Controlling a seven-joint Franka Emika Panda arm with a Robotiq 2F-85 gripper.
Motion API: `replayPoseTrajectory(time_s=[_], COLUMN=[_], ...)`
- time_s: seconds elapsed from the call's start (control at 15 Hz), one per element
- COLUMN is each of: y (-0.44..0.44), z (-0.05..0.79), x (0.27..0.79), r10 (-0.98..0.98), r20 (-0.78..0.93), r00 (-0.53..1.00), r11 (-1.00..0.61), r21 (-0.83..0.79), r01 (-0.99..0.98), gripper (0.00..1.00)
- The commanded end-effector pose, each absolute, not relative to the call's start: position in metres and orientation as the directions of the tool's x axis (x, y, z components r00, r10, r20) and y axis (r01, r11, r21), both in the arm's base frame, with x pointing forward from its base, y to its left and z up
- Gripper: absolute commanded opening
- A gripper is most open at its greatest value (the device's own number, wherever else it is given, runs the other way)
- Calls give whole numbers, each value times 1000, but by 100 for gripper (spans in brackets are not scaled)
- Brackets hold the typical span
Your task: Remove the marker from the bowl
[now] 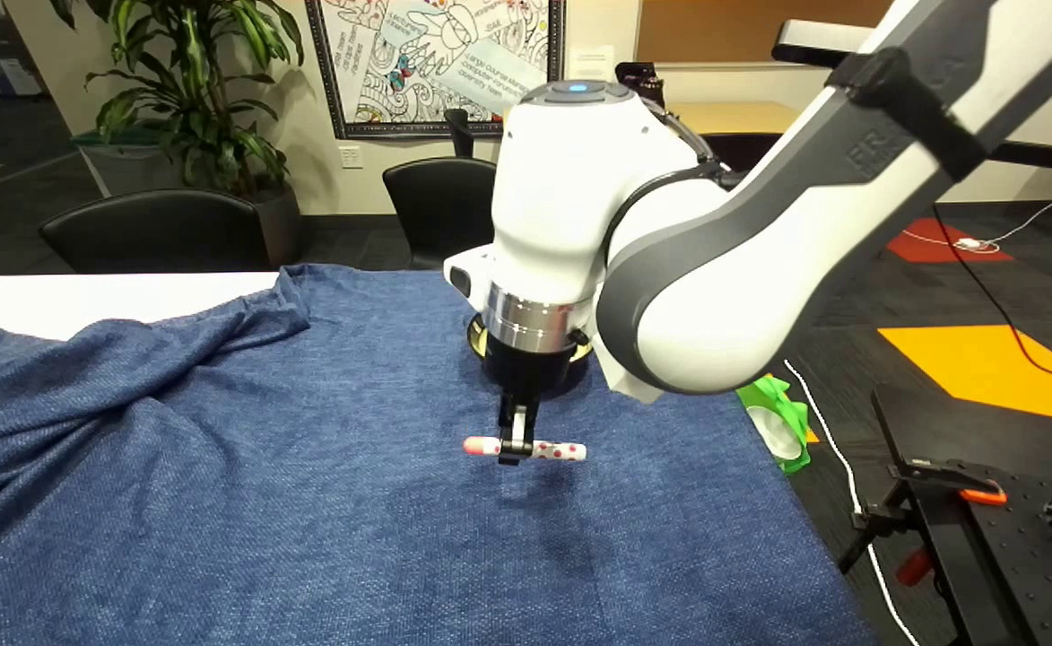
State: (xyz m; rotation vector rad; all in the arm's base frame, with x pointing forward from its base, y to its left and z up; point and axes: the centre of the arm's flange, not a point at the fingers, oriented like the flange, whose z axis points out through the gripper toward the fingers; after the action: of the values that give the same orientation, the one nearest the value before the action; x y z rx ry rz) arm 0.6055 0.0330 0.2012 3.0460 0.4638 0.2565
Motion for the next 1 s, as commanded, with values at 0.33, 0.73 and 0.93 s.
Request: replayPoseTrajectory(time_s=[0.33, 0.73, 0.93], y=[47, 64, 62], z=[149, 180, 206], x=[609, 586, 575], r10=[146, 98, 72], r20=[154, 209, 283], r00=[977, 973, 956], r11=[-987, -989, -991], r21=[92, 128, 129], r01=[133, 72, 36], gripper=[61, 100, 100])
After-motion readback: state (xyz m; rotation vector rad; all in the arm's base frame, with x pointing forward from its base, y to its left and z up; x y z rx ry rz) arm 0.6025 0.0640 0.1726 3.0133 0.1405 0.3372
